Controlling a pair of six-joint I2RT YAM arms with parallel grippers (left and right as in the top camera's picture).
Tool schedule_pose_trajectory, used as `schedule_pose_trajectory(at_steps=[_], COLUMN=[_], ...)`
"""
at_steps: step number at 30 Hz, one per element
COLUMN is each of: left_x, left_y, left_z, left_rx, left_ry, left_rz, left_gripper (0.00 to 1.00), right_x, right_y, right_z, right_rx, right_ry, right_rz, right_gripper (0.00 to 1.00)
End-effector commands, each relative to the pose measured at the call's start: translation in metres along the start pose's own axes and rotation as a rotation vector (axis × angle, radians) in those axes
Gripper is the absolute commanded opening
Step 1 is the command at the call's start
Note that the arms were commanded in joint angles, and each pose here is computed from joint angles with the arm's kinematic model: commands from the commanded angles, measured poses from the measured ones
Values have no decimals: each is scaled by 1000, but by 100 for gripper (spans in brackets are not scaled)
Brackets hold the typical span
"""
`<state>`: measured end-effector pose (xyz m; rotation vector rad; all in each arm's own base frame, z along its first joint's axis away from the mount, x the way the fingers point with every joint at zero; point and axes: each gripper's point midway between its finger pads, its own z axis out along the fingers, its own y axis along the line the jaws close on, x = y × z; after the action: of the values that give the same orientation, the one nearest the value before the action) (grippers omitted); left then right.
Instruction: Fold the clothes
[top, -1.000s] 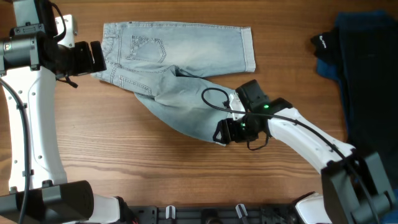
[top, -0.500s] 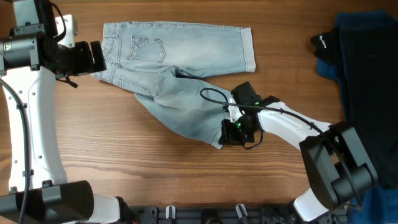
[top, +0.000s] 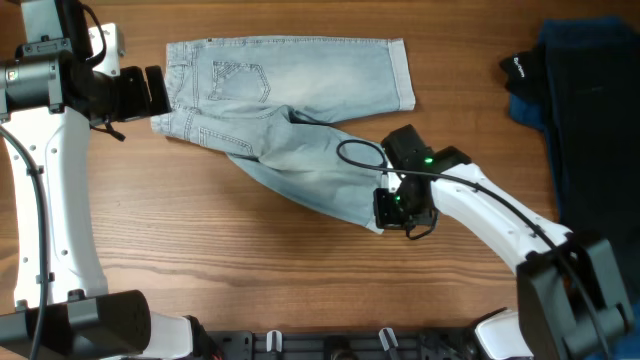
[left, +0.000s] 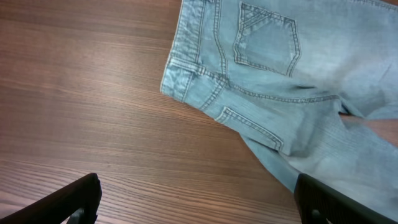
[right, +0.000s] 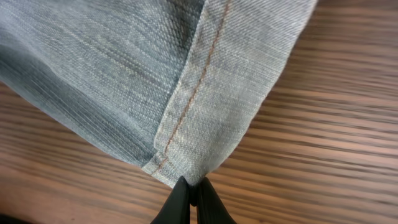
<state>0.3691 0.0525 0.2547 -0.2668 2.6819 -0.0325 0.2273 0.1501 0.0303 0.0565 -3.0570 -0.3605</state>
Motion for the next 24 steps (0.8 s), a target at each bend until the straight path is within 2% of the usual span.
schedule_pose_trajectory(at_steps=[1,6,9,15,17,21,22,24], left_x=[-4,-3,-1,21,33,71,80,94], left_y=[-1,-1,-1,-17,-19,-48,-54,-63], left_z=[0,0,0,18,36,85,96,117], left_rx=[11,11,11,109,122,257,278,289], left_ry=[-11,-7,0,84,122,203,214,226], left_rz=[-12,-12,-13,-19,-21,44,62,90], left_gripper=[100,100,100,100,99,95,95,97], right_x=[-25,-47,-51,-54,-57,-63,-64,-65], right_y=[0,-26,-36,-38,-38,-40,-40,-42], right_z=[-57,-155,-194,-188,-184,-174,-171,-164], right_rx=[-11,60,45,36,39,47,49,56], right_ry=[-174,-462,-570,-547,-536,-507,-497,-471], right_rz=[3,72,100,92,94,99,101,106], right_gripper=[4,4,4,4,4,5,16,46])
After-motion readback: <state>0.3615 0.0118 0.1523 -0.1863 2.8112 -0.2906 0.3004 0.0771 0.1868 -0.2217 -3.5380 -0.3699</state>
